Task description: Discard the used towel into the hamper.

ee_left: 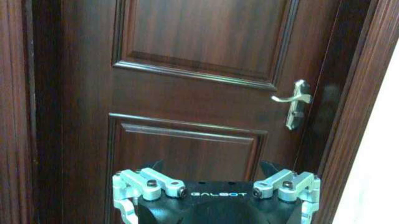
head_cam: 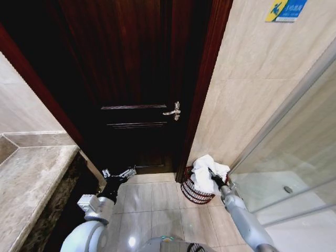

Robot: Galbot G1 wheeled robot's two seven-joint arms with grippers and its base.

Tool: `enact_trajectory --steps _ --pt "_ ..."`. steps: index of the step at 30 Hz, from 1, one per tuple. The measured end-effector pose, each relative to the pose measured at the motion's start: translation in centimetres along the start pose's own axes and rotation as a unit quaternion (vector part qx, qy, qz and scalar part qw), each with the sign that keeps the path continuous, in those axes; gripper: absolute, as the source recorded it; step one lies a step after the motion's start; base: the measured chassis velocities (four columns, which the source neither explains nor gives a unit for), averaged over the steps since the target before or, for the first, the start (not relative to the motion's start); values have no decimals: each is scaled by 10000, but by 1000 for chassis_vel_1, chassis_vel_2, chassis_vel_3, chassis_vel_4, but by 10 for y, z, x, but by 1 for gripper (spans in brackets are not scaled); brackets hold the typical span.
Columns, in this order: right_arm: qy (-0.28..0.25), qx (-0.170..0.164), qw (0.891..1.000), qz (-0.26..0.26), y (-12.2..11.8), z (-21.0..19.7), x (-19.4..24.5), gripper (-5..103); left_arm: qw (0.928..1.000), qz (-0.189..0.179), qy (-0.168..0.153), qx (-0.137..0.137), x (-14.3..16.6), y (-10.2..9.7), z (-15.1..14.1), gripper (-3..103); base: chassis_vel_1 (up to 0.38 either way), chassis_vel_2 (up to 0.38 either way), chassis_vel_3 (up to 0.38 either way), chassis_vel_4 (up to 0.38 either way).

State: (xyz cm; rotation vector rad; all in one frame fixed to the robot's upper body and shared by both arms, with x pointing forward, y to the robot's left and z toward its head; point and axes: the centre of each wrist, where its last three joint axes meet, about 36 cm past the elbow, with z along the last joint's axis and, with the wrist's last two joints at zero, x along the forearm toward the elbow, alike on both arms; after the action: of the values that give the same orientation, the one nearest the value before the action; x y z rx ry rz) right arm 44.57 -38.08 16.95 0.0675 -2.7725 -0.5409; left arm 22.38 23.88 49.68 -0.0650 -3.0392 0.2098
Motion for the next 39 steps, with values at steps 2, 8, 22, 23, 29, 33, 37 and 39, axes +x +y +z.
enact_trajectory --steps 2,8,22,23,29,33,37,39 --pt "-139 32 9998 171 6 2 -4 13 10000 0 0 0 0 0 0 100 0 0 0 0" --pt "-111 260 9995 147 10 6 0 13 10000 0 0 0 0 0 0 100 0 0 0 0" --pt "207 649 9976 78 1 18 17 13 10000 0 0 0 0 0 0 100 -33 33 31 -31" --pt "276 701 9971 83 -2 19 21 13 10000 0 0 0 0 0 0 100 -124 169 146 -118" --pt "727 870 9935 49 -12 23 28 13 10000 0 0 0 0 0 0 100 -196 200 185 -190" --pt "1029 926 9904 38 -18 26 32 13 10000 0 -1 0 0 0 0 100 -184 143 119 -153" --pt "1513 1021 9832 60 -25 40 41 13 10000 0 0 0 0 0 0 100 -41 67 16 -1" --pt "1800 1081 9777 97 -31 50 46 13 10000 0 1 0 0 0 0 100 17 -27 -16 24"
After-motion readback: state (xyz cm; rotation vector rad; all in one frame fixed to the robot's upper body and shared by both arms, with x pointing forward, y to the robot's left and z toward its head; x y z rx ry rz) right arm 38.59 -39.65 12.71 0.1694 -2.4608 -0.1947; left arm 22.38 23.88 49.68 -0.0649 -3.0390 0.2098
